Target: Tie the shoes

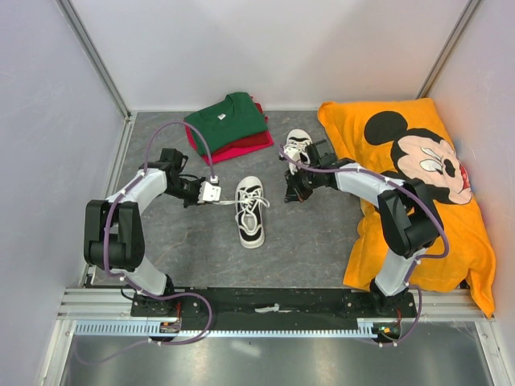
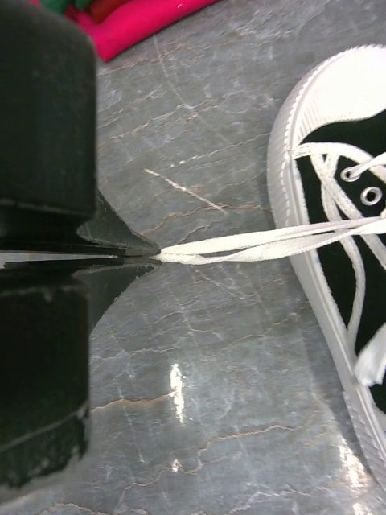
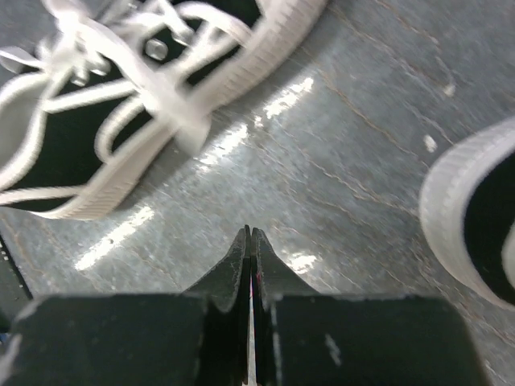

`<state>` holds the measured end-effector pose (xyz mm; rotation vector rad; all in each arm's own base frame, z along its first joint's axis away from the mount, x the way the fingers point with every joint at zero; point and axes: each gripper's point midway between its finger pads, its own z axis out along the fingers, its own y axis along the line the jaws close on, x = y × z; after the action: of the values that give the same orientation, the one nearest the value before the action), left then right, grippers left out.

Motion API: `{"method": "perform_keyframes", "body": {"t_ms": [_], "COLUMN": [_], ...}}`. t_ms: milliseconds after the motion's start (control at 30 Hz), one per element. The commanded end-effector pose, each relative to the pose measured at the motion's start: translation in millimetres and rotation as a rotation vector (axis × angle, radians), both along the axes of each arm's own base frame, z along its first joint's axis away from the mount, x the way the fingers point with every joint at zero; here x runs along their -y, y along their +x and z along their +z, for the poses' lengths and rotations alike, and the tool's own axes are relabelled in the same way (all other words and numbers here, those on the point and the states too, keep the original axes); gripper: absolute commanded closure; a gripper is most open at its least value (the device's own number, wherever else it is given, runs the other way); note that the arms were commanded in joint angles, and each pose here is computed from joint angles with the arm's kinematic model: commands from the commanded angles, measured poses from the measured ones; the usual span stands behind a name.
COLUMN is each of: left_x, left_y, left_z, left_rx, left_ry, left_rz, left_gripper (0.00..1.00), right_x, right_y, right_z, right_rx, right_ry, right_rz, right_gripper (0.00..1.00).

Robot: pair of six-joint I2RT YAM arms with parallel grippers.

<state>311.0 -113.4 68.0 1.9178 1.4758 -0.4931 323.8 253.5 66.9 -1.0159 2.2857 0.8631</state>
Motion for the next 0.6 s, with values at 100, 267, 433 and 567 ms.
{"method": "perform_keyframes", "body": {"t_ms": [100, 267, 433, 567], "left_x": [-19, -11, 1, 14], "left_y": [7, 8, 11, 11], "left_z": [-11, -4, -1, 1], "left_rx": [0.007, 0.022, 0.024, 0.01], "left_ry": [0.072, 0.034, 0.012, -0.011], "left_rz": [0.03, 0.011, -0.013, -0.035], "left_gripper": [0.99, 0.99, 0.98, 0.98], "right_x": [22, 16, -5, -22], "right_y": [8, 7, 4, 15], "right_z": [-6, -2, 17, 28], "right_rx": [0.03, 0.022, 0.062, 0.17], "right_ry": [-0.056, -0.023, 0.089, 0.122], "right_rz": [-0.03, -0.006, 0.115, 0.189], "right_gripper": [1.0, 1.0, 0.63, 0.34]}}
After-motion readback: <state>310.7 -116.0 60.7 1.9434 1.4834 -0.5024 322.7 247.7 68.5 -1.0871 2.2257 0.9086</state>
